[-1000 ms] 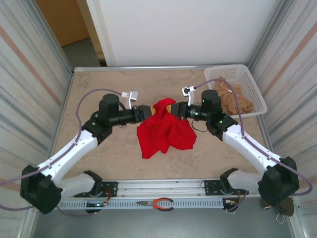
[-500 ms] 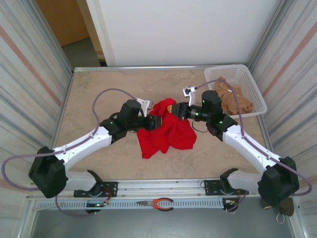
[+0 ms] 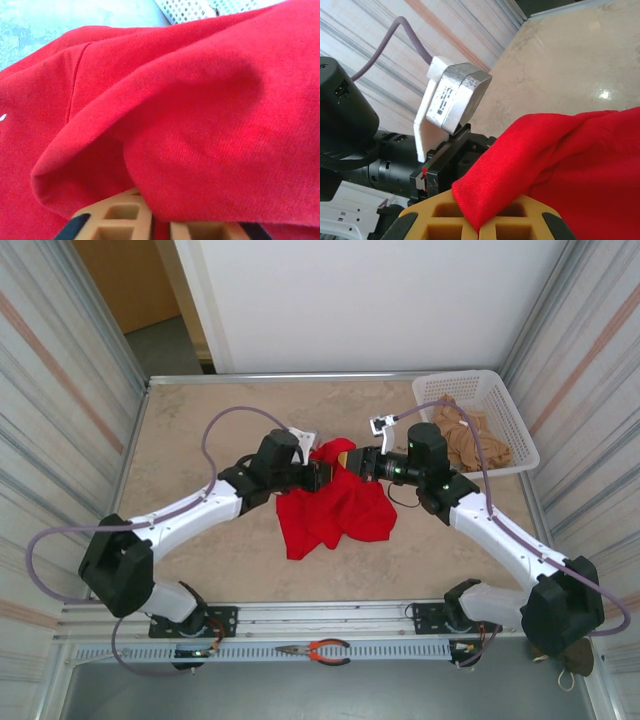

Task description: Fold the inside-out t-shirt

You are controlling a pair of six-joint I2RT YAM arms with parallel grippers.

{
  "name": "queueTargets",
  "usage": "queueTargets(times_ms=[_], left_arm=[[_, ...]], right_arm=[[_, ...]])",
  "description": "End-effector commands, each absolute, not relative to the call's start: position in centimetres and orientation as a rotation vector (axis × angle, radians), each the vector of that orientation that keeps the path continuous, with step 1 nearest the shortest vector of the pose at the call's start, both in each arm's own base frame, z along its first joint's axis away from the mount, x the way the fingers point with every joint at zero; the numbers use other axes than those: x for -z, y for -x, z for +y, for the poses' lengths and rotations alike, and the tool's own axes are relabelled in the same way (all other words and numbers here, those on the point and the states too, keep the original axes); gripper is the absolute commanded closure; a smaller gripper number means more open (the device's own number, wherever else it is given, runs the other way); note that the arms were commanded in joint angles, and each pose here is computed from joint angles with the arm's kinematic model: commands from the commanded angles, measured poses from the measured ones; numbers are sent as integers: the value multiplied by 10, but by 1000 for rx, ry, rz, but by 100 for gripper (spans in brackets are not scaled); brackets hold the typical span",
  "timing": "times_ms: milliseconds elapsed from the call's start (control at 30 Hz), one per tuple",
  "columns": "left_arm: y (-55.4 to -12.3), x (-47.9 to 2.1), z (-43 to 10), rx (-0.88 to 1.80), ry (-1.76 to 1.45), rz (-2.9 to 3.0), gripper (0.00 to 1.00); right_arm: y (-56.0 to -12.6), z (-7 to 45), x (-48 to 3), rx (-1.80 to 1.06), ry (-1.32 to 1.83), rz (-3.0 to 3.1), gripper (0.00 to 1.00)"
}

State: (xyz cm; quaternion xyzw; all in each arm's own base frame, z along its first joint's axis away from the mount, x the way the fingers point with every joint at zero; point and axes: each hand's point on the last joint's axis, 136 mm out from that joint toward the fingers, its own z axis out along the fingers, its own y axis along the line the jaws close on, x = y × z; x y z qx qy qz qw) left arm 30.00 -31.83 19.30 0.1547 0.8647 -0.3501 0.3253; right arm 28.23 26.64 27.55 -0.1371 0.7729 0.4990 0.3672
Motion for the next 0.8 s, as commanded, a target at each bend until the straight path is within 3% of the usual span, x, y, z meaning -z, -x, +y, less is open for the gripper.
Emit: queueTargets(times_ms=[0, 467, 500, 567, 600, 667, 767], left_arm=[[-310, -228, -318, 961, -410, 2186, 100], [-281, -342, -269, 1333, -359, 1934, 100], [-278, -348, -270, 1375, -361, 1919, 100], [-276, -360, -275, 1464, -354, 1891, 100], [-277, -362, -276, 1491, -342, 1888, 100], [-279, -364, -278, 1553, -295, 1895, 100], [-289, -356, -277, 1620, -181, 1932, 100]], right_arm=[[-282, 259, -279, -1270, 322, 1973, 100], [-322, 241, -250, -1211, 170, 2048, 100], [-324, 243, -245, -1209, 165, 2065, 92], [-331, 246, -232, -1176, 149, 2117, 55], [-333, 248, -229, -1157, 150, 2136, 45], [-334, 246, -227, -1111, 147, 2162, 38], [-325, 235, -237, -1022, 126, 2153, 36]])
